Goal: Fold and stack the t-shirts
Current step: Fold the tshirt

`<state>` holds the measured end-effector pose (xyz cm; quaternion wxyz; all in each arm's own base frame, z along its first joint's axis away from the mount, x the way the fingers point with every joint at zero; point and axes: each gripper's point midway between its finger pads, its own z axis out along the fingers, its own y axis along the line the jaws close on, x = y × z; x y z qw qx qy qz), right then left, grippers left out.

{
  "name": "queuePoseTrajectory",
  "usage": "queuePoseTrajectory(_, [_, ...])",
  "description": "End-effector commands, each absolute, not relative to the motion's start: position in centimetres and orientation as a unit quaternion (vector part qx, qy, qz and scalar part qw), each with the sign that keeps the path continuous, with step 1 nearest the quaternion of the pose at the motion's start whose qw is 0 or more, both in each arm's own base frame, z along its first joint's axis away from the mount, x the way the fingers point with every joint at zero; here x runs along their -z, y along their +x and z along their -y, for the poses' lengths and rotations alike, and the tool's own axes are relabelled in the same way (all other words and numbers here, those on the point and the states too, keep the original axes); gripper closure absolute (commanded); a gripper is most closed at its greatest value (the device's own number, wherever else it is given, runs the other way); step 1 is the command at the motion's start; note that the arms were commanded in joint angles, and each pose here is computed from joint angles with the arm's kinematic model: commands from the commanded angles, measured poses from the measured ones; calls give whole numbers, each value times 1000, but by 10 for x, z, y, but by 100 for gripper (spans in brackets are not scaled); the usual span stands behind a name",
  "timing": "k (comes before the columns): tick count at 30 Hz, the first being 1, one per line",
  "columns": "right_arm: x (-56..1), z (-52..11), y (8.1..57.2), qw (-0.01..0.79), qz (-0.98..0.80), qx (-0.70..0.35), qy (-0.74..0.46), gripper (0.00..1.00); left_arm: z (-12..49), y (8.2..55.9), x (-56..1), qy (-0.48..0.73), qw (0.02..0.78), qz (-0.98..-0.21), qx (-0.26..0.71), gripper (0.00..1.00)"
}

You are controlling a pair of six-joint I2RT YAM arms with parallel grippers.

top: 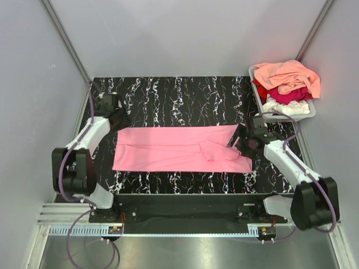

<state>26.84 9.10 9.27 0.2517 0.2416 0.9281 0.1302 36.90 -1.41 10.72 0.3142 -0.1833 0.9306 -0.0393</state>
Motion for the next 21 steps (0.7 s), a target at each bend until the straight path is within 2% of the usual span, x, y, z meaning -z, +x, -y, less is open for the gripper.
queuePoseTrajectory(1, [-74,-112,278,211,-934,-159,240,20,45,399,-109,-134,319,-937,47,50])
queuePoseTrajectory(6, [-54,-116,295,186,-940,-143,248,19,70,404,-57,-131,239,-959,74,58])
queuePoseTrajectory(11, [-18,-121,313,142,-951,-120,248,18,85,386,-35,-128,207,-966,90,58])
queuePoseTrajectory(16, [7,-112,364,118,-962,-75,236,17,89,352,-26,-139,159,-973,92,58])
queuePoseTrajectory(21, [11,-140,437,112,-960,-115,227,19,102,314,-19,-138,125,-977,108,58])
